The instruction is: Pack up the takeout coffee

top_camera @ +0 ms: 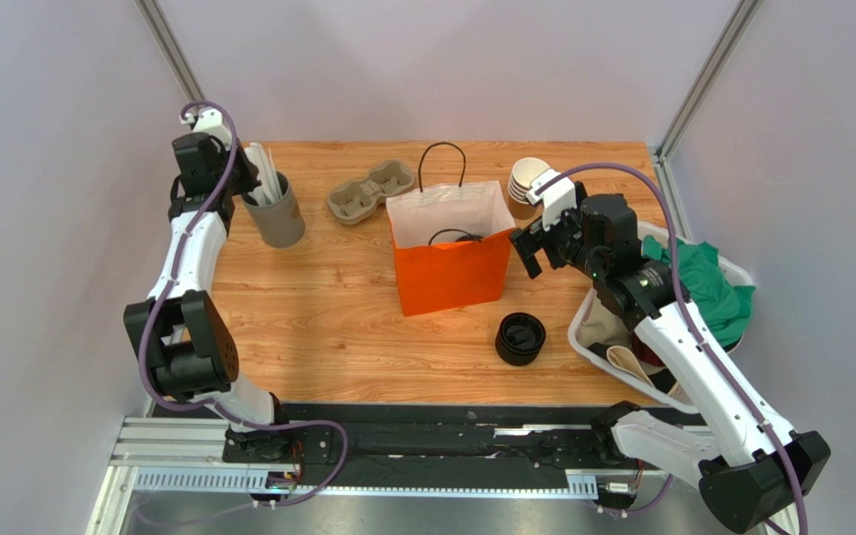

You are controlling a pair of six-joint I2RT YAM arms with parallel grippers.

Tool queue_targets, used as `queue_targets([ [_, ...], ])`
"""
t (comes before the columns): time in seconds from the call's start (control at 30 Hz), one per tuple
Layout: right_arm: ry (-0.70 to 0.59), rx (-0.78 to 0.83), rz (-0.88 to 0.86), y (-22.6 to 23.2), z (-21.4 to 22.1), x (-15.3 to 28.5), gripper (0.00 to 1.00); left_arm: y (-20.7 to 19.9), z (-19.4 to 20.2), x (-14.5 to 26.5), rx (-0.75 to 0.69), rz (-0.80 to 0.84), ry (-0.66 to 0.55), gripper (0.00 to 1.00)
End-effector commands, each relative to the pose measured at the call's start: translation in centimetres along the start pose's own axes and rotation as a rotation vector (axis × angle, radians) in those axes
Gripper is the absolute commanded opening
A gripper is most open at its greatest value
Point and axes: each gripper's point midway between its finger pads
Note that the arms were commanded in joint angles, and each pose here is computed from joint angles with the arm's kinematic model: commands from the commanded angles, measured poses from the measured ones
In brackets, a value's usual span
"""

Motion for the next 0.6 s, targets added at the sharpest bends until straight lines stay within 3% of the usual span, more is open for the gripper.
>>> queue_targets([
  [0.0, -0.044, 0.009, 0.021, -0.6, -1.5, 0.4, 0.99, -1.4, -1.8, 1.3, -0.047, 0.080, -0.065, 0.06],
  [0.27, -0.048, 0.006, 0.016, -0.5, -1.6, 0.4, 0.99, -4.3, -2.2, 3.1, -0.096, 0.230, -0.096, 0.07],
  [0.57, -0.123, 0.008, -0.016, -0.5, -4.3, 2.1, 0.99, -8.1, -6.2, 7.8, -0.198, 0.371, -0.196, 0.08],
])
Point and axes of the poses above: each gripper's point midway between its finger pads, its own x axis back along the fingers, its own y axis along the line the jaws close on, z = x × y, and after that the axes turned 5 degrees about x, right-handed
